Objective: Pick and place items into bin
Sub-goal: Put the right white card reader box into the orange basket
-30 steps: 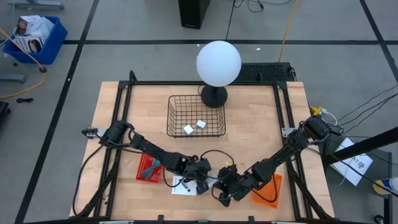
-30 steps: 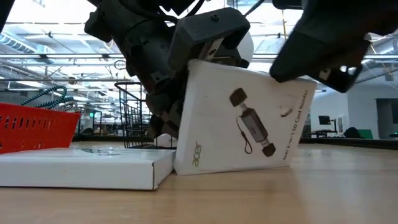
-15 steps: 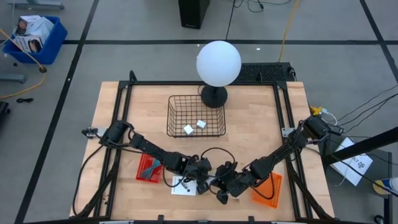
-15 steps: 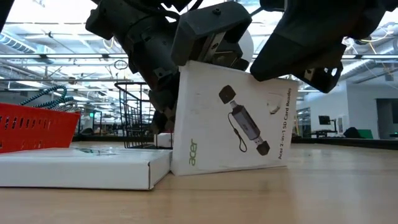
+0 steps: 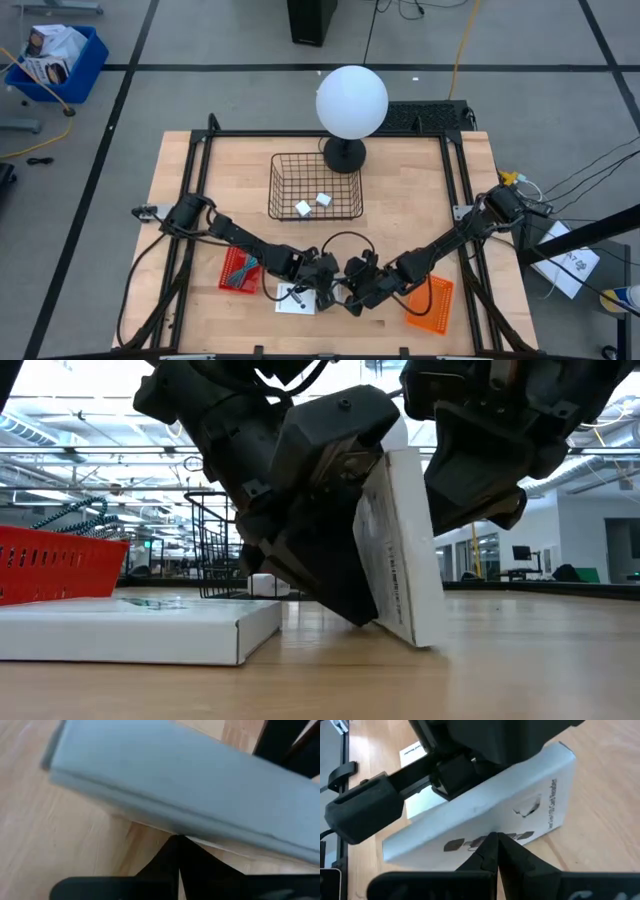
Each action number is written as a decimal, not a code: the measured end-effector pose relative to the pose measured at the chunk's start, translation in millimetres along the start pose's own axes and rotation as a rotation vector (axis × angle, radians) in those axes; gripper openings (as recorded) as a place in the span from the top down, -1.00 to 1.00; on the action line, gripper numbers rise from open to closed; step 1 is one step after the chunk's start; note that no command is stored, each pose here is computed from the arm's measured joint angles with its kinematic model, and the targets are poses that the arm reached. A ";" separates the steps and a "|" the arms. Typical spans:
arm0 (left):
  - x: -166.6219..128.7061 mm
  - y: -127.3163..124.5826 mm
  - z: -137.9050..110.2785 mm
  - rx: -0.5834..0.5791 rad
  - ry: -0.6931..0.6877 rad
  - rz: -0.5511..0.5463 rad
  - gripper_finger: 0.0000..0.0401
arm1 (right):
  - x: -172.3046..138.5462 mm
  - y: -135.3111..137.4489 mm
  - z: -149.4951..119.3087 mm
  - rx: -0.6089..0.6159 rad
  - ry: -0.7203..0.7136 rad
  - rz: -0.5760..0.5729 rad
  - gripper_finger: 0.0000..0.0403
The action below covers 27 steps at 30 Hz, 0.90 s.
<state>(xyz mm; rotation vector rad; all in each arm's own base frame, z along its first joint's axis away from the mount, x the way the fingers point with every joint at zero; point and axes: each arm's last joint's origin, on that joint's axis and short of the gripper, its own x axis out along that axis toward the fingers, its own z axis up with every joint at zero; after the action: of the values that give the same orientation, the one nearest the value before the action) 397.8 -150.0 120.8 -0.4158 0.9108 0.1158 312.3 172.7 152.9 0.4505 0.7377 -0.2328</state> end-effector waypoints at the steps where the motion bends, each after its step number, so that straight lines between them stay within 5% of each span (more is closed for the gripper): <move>1: 0.0 0.0 0.2 0.005 -0.002 -0.001 0.97 | 0.0 -0.2 -0.2 0.001 0.000 0.000 1.00; 27: 0.2 0.7 0.6 0.012 -0.007 0.004 0.90 | -3.8 4.9 -4.4 0.010 0.024 0.040 1.00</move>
<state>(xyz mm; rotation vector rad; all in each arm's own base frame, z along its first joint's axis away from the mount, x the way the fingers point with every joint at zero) 398.2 -149.1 120.6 -0.4025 0.9049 0.1150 308.7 179.3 154.2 0.4775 0.7507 -0.1943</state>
